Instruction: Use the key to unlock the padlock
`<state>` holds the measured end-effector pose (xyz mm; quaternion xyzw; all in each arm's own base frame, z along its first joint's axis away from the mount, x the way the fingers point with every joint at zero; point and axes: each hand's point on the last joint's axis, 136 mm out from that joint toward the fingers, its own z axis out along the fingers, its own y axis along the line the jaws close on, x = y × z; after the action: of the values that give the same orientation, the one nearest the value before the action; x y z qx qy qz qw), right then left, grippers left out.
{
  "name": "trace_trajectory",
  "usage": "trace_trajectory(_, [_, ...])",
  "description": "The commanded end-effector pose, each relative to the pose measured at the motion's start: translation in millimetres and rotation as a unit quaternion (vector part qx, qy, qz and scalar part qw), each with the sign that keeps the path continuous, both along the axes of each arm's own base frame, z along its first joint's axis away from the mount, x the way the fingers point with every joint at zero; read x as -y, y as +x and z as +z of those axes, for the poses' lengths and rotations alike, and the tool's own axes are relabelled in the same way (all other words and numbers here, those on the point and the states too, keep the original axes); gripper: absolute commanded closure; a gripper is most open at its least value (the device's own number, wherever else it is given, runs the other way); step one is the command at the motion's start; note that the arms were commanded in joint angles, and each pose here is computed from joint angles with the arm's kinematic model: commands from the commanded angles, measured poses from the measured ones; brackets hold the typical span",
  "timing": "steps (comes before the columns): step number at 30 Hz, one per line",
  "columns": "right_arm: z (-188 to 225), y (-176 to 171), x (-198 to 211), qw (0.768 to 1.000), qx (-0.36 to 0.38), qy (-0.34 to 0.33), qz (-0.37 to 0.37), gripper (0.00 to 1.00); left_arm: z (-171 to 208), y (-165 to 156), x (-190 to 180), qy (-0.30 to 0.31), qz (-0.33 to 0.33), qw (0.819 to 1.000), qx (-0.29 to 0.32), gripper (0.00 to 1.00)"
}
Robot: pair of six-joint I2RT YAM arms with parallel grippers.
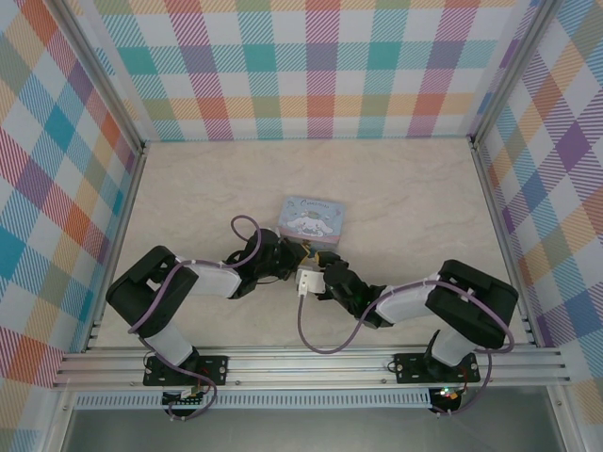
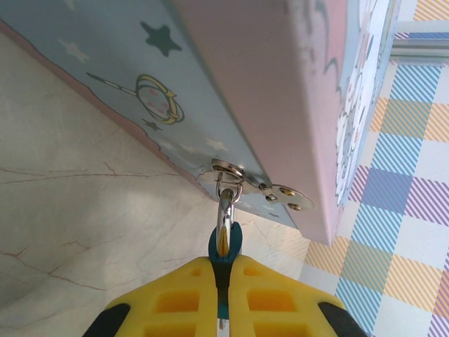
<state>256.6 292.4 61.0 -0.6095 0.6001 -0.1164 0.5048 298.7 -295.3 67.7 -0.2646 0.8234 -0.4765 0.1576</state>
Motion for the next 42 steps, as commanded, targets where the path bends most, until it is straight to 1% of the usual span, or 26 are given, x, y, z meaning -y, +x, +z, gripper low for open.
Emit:
trace_trajectory(1, [15.4, 11.4, -7.0, 0.999, 0.022, 0.040, -0.003, 0.52, 21.2, 7.0, 4.9, -0.011, 0.001, 1.000, 0.019, 0.91])
trace_trajectory(6, [14.8, 13.0, -7.4, 0.999, 0.020, 0.046, -0.002, 0.59, 24.4, 8.0, 4.7, -0.011, 0.003, 1.000, 0.022, 0.91])
trace_trajectory(19, [12.5, 17.0, -6.9, 0.998, 0.018, 0.051, -0.015, 0.88, 25.0, 7.9, 4.8, -0.012, 0.003, 1.000, 0.022, 0.91])
trace_trajectory(26, [15.5, 22.9, -5.5, 0.998, 0.030, 0.053, -0.031, 1.00, 24.7, 7.4, 4.2, -0.012, 0.004, 1.000, 0.021, 0.91])
trace_trajectory(29, [20.4, 27.7, -4.7, 0.996, 0.036, 0.060, -0.046, 1.00, 26.2, 7.8, 4.7, -0.014, 0.004, 1.000, 0.022, 0.91])
trace_trajectory(36, [40.2, 35.2, -11.1, 0.992, 0.029, 0.100, -0.070, 1.00, 29.9, 8.1, 5.0, -0.021, 0.007, 0.999, 0.023, 0.91])
trace_trajectory(39, [45.1, 37.1, -14.9, 0.988, 0.011, 0.132, -0.083, 1.00, 30.5, 8.8, 4.5, -0.022, 0.008, 0.999, 0.023, 0.91])
trace_trajectory(42, [44.8, 35.3, -15.7, 0.979, -0.029, 0.173, -0.105, 1.00, 29.4, 7.8, 4.0, -0.022, 0.009, 0.999, 0.022, 0.91])
